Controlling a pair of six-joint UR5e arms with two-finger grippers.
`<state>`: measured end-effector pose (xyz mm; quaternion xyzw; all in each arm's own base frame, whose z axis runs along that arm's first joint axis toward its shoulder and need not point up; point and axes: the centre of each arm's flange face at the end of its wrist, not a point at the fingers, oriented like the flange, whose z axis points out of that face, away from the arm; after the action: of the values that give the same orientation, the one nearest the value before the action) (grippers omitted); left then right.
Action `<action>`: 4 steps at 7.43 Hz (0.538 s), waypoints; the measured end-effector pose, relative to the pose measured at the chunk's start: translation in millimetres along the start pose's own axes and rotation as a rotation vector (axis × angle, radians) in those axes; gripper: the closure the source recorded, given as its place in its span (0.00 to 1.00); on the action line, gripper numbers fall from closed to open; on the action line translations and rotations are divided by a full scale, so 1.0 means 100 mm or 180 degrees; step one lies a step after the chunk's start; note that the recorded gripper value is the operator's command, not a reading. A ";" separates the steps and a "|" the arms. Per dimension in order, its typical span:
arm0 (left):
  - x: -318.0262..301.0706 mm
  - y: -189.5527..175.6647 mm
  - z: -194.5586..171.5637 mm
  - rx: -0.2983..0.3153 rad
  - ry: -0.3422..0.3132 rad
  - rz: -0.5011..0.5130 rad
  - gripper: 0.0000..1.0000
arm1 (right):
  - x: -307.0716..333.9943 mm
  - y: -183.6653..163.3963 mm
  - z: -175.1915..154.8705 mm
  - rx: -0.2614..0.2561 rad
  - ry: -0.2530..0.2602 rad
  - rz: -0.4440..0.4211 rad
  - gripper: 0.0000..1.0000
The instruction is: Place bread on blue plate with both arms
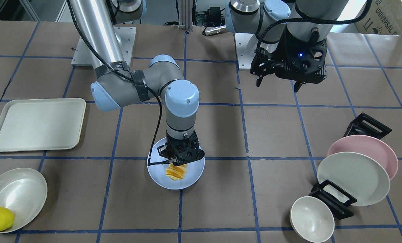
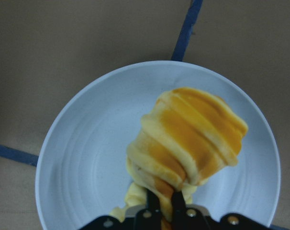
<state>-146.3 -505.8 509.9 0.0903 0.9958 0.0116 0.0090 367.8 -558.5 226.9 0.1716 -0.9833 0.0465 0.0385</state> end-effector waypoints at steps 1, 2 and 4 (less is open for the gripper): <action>0.00 0.00 0.00 -0.0002 0.0001 0.0000 0.00 | 0.00 -0.01 0.00 -0.0006 -0.0002 -0.0020 0.00; 0.00 0.00 0.01 -0.0004 0.0002 0.0000 0.00 | 0.00 -0.01 0.00 -0.0013 -0.0005 -0.0032 0.00; 0.00 0.00 0.00 0.0000 -0.0002 0.0000 0.00 | 0.00 0.02 0.02 -0.0038 -0.0005 -0.0039 0.00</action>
<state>-146.3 -505.9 509.7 0.0903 0.9958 0.0117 0.0092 366.9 -557.3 224.4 0.1775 -0.9825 0.0403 0.0391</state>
